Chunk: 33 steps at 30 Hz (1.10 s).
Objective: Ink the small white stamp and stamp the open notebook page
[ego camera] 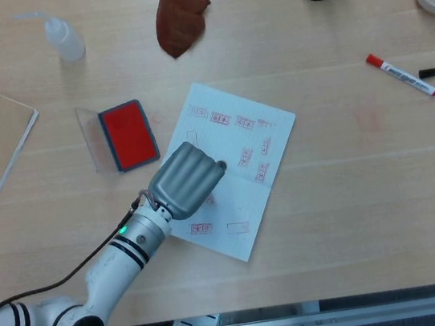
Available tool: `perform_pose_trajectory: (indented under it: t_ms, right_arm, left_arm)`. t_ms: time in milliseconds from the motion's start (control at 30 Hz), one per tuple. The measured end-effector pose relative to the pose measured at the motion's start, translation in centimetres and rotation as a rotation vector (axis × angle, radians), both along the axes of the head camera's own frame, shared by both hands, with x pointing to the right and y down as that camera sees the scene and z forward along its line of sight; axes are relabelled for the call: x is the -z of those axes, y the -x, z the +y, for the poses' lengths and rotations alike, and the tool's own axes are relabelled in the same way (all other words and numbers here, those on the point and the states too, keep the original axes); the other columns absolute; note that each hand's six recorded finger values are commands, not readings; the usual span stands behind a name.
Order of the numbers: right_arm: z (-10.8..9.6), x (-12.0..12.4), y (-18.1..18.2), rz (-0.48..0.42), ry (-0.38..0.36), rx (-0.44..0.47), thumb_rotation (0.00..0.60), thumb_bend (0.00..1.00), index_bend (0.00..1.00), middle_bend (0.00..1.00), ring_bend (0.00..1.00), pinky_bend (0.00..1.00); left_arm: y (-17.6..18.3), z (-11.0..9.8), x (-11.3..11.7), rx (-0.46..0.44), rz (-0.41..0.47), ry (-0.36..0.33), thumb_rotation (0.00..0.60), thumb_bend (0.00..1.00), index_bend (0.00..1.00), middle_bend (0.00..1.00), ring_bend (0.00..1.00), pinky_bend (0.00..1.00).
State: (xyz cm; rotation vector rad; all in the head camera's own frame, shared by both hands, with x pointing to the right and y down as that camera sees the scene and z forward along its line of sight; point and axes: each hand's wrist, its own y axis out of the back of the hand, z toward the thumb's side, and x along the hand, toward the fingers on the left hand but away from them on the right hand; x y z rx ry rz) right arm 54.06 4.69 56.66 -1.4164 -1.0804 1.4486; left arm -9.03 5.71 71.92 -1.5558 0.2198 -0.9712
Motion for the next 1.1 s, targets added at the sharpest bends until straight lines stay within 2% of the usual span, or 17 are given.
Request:
perform_pose_trajectory:
  t_ms: [233, 733, 1100]
  right_arm:
    - [0.0, 0.0, 0.2, -0.002, 0.001, 0.005, 0.600, 0.21, 0.34, 0.40, 0.33, 0.39]
    - [0.1, 0.0, 0.4, -0.006, 0.003, 0.009, 0.600, 0.21, 0.34, 0.40, 0.33, 0.39]
    - [0.0, -0.3, 0.9, -0.006, 0.010, 0.021, 0.600, 0.21, 0.34, 0.40, 0.33, 0.39]
  left_arm:
    - [1.6, -1.0, 0.0, 0.040, -0.011, -0.005, 0.600, 0.40, 0.52, 1.00, 0.99, 1.00]
    - [5.0, -1.2, -0.3, 0.101, -0.028, 0.007, 0.600, 0.40, 0.52, 1.00, 0.99, 1.00]
    - [10.0, 0.2, -0.1, 0.140, -0.037, 0.010, 0.600, 0.40, 0.52, 1.00, 0.98, 1.00]
